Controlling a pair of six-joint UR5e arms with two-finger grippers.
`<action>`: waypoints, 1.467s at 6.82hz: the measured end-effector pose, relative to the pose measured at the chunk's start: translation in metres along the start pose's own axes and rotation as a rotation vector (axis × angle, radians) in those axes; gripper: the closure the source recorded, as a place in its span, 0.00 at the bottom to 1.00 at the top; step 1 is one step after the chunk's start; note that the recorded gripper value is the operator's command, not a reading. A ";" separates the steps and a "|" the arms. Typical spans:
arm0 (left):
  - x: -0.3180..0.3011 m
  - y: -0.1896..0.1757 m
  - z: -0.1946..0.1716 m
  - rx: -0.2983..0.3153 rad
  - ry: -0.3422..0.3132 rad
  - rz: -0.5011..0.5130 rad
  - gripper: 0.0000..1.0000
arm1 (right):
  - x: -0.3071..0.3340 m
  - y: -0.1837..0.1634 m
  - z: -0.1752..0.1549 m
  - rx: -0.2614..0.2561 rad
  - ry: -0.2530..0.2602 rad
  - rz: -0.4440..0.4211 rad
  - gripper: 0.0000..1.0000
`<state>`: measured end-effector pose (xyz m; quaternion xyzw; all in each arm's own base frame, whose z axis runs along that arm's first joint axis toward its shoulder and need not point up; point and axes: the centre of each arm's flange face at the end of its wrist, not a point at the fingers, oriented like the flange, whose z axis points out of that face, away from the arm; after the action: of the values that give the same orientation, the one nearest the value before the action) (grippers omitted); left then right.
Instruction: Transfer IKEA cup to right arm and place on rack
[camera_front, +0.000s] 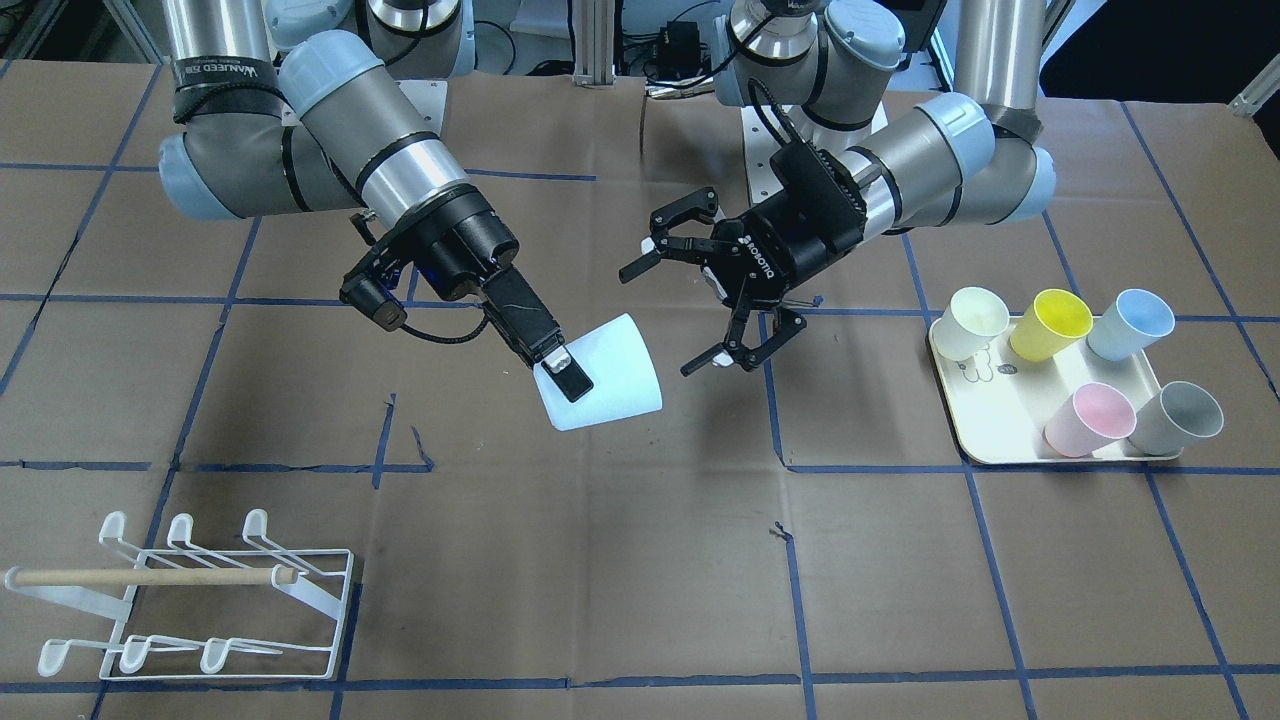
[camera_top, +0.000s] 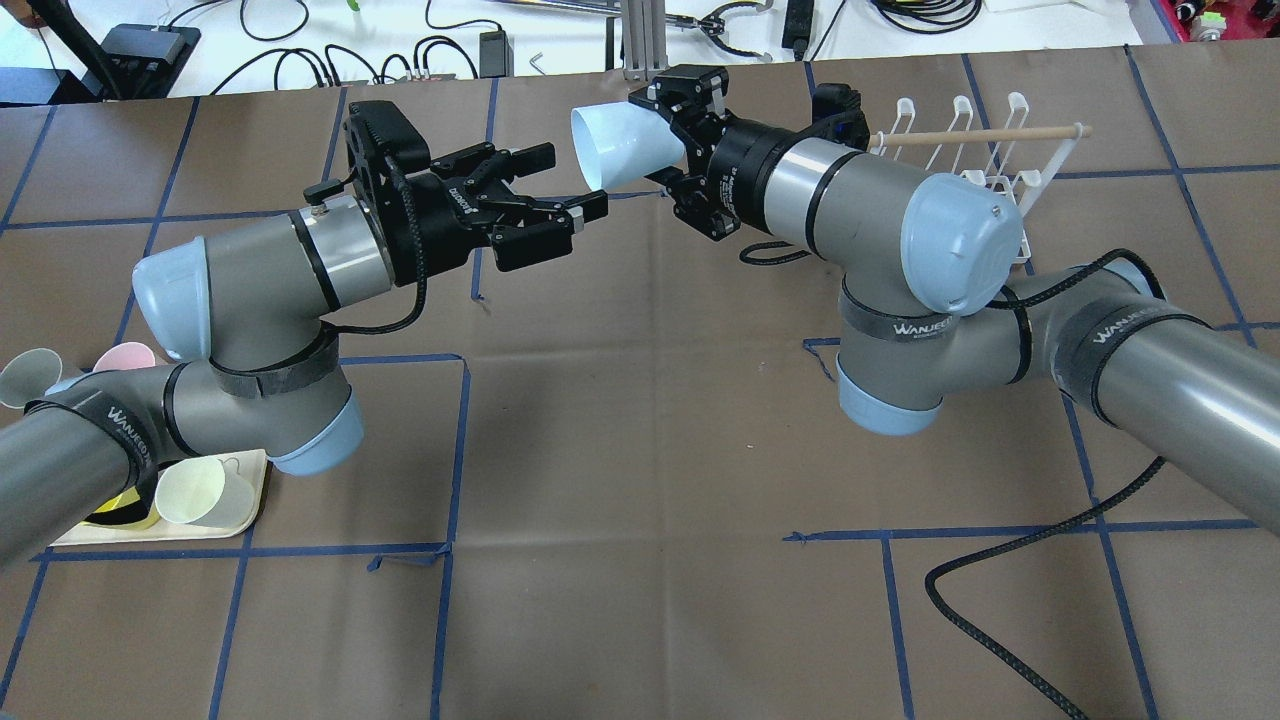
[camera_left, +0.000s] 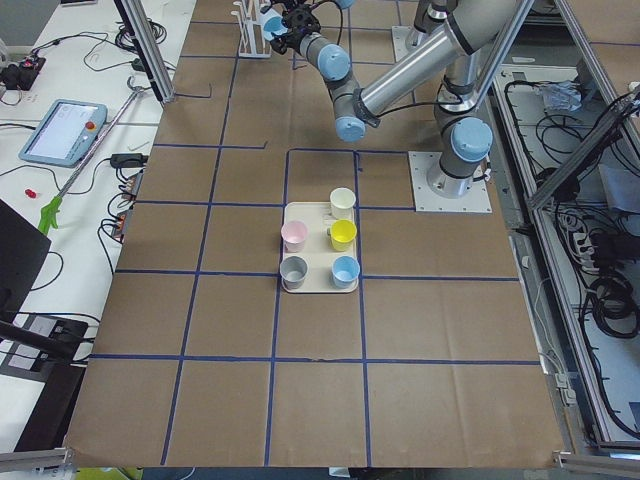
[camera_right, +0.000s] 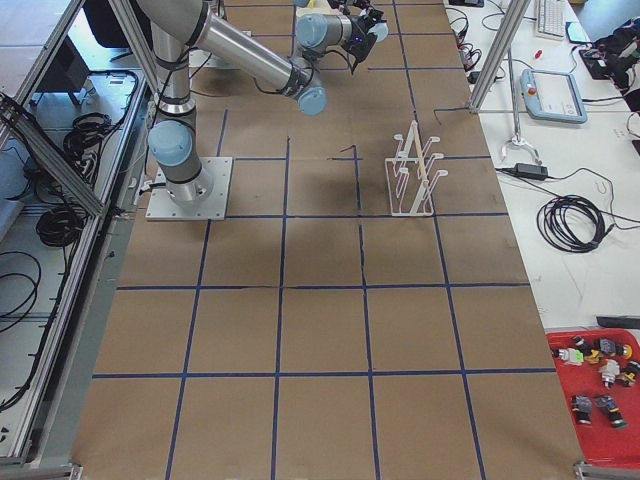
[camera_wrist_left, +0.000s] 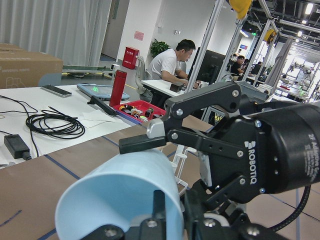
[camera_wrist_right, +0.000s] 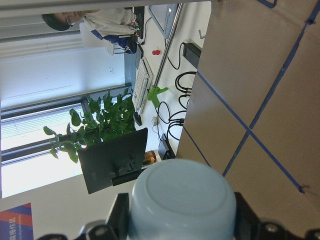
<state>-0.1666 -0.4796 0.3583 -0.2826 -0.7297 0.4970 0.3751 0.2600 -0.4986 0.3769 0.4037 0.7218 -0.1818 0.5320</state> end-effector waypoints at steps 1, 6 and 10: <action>-0.020 -0.002 -0.017 0.013 -0.054 -0.013 0.01 | -0.003 -0.011 -0.001 0.018 -0.006 -0.033 0.74; -0.107 -0.041 -0.052 -0.214 -0.525 -0.252 0.01 | -0.005 -0.095 -0.023 0.221 0.052 -0.613 0.78; -0.073 -0.125 -0.036 -0.844 -0.772 -0.478 0.01 | -0.006 -0.178 -0.022 0.440 0.242 -1.120 0.78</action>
<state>-0.1010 -0.5615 0.4645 -0.0351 -0.9895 0.1341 0.0411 0.1091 -0.5936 0.3607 0.0810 0.8251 -0.5314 0.1739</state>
